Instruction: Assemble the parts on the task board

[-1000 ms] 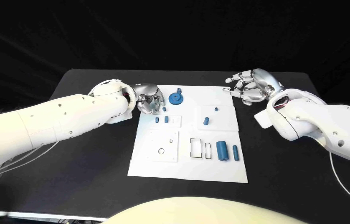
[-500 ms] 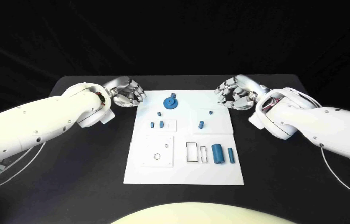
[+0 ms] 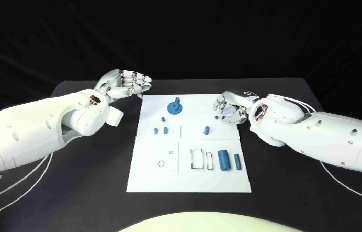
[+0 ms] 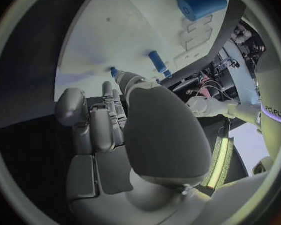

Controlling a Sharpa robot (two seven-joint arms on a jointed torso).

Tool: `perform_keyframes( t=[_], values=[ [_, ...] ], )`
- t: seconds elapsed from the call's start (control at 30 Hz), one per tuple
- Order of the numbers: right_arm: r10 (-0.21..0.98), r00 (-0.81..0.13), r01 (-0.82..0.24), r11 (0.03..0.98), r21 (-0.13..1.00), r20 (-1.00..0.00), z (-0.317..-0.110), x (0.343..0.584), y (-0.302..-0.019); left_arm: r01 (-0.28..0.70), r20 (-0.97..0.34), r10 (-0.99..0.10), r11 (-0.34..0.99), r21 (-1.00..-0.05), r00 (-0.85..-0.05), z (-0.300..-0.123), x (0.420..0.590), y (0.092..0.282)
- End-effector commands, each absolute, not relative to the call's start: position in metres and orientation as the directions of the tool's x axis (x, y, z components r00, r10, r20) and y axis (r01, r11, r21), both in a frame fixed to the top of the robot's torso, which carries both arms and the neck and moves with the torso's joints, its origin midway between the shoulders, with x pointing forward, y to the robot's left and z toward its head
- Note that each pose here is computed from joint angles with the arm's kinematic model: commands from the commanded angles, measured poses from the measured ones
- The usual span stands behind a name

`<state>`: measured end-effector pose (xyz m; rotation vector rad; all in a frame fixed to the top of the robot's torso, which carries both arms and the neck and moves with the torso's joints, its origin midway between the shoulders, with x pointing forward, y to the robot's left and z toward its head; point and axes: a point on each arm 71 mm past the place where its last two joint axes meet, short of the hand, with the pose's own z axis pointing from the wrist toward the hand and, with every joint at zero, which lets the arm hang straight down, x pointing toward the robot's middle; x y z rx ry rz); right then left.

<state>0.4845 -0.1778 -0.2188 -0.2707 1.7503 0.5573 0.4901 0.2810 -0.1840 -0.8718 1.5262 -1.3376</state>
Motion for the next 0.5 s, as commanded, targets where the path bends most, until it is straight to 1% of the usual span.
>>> perform_keyframes(
  t=[0.03, 0.27, 0.5],
  values=[
    [0.002, -0.232, -0.469, 0.876, 0.114, -0.973, -0.224, 0.484, -0.175, 0.065, -0.084, -0.938, 0.066, -0.996, -0.335, -0.179, 0.49, 0.281],
    [-0.006, -0.219, -0.476, 0.874, 0.102, -0.976, -0.227, 0.483, -0.169, 0.063, -0.078, -0.939, 0.061, -0.996, -0.334, -0.179, 0.489, 0.282],
    [-0.008, -0.233, -0.478, 0.872, 0.107, -0.972, -0.233, 0.481, -0.164, 0.058, -0.075, -0.938, 0.059, -0.997, -0.337, -0.179, 0.488, 0.282]
  ],
)
